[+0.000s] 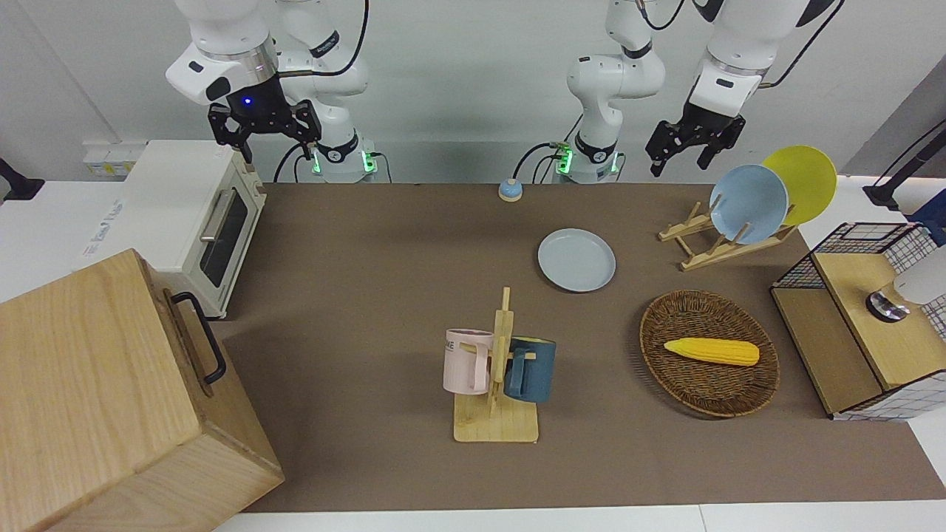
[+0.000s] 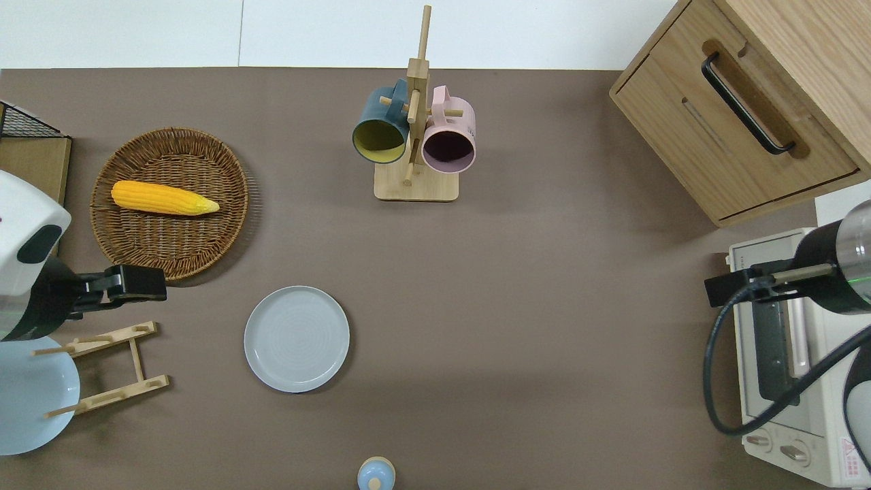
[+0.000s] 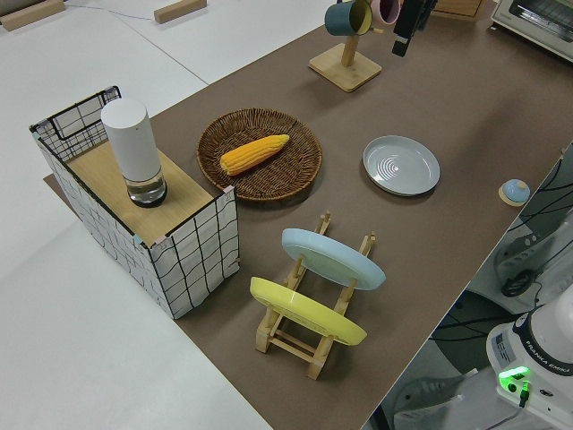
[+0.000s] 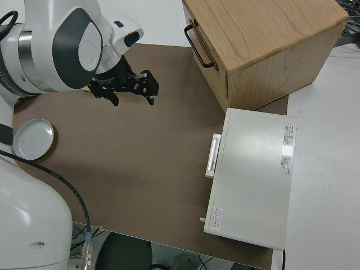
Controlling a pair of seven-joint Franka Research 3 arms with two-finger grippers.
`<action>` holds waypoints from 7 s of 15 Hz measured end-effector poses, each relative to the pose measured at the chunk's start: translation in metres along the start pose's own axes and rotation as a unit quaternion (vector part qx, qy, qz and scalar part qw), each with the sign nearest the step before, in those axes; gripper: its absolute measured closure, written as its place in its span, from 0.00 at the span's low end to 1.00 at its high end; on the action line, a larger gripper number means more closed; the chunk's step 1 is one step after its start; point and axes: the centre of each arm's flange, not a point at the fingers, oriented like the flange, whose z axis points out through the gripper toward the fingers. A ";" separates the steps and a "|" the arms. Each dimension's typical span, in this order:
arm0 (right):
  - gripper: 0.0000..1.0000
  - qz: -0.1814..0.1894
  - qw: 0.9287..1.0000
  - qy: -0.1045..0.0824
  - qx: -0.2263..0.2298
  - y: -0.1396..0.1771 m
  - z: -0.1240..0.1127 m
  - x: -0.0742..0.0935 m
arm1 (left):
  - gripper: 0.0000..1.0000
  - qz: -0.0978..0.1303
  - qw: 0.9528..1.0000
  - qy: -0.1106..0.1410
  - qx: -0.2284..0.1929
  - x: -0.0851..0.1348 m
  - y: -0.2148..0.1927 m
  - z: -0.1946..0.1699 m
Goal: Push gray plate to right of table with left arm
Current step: 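Move the left gripper forward toward the gray plate's near edge, then lower the left gripper against the gray plate's edge nearest the robot, then push the gray plate across the table away from the left arm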
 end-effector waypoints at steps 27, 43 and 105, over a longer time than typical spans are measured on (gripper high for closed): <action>0.00 0.000 1.000 0.000 0.000 0.000 0.000 0.000 | 0.00 0.002 1.000 -0.004 0.002 -0.002 0.003 0.001; 0.00 0.000 1.000 0.000 0.000 0.000 0.000 0.000 | 0.00 -0.002 0.999 -0.041 0.010 0.004 -0.008 0.134; 0.00 0.000 1.000 0.000 0.000 0.000 0.000 0.000 | 0.96 -0.019 0.992 -0.095 -0.085 -0.098 0.164 0.334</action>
